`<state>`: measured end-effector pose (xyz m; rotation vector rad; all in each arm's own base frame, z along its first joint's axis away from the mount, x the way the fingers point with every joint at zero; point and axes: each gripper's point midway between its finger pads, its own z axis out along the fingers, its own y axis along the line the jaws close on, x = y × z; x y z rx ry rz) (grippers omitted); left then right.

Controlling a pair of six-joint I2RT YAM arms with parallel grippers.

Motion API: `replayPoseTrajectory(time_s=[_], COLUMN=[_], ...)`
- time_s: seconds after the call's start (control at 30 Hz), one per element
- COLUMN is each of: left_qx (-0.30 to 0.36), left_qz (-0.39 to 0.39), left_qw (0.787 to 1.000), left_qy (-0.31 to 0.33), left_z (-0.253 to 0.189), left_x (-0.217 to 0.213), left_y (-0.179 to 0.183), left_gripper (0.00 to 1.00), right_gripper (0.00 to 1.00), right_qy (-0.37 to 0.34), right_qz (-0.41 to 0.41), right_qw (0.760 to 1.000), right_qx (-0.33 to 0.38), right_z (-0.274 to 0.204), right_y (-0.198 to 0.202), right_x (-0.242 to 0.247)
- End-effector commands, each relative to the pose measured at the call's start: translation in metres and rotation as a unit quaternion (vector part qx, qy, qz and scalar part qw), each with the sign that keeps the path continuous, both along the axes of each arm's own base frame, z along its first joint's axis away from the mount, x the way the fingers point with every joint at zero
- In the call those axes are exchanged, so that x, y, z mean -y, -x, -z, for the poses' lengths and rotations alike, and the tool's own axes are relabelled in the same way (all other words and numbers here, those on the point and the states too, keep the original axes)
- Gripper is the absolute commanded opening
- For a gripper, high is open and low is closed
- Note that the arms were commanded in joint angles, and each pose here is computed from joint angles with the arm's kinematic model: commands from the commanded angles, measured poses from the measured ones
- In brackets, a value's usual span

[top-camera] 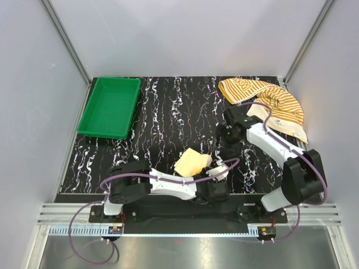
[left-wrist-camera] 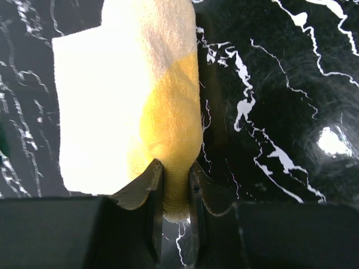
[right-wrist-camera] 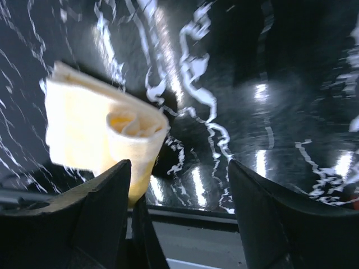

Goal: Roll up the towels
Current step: Roll the towel

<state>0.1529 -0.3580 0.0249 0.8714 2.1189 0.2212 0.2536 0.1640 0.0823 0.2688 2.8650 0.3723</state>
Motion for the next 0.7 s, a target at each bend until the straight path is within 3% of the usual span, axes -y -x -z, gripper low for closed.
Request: replayPoseTrajectory(time_s=[0.0, 0.2, 0.43, 0.67], left_qx=[-0.066, -0.121, -0.219, -0.280], left_qz=[0.003, -0.007, -0.001, 0.035], left_qw=[0.996, 0.986, 0.947, 0.894], left_qy=[0.060, 0.115, 0.234, 0.349], left_z=[-0.005, -0.010, -0.025, -0.051], left_x=[0.007, 0.006, 0.008, 0.019], left_y=[0.009, 0.003, 0.002, -0.001], left_gripper=[0.07, 0.04, 0.02, 0.01], right_gripper=[0.77, 0.81, 0.82, 0.83], right_qy=[0.023, 0.034, -0.009, -0.147], right_qz=[0.047, 0.093, 0.088, 0.045], right_qw=[0.997, 0.988, 0.988, 0.979], right_qx=[0.059, 0.117, 0.126, 0.135], right_z=[-0.034, -0.058, -0.053, -0.055], right_y=[-0.020, -0.020, -0.007, 0.005], right_x=[0.032, 0.058, 0.048, 0.005])
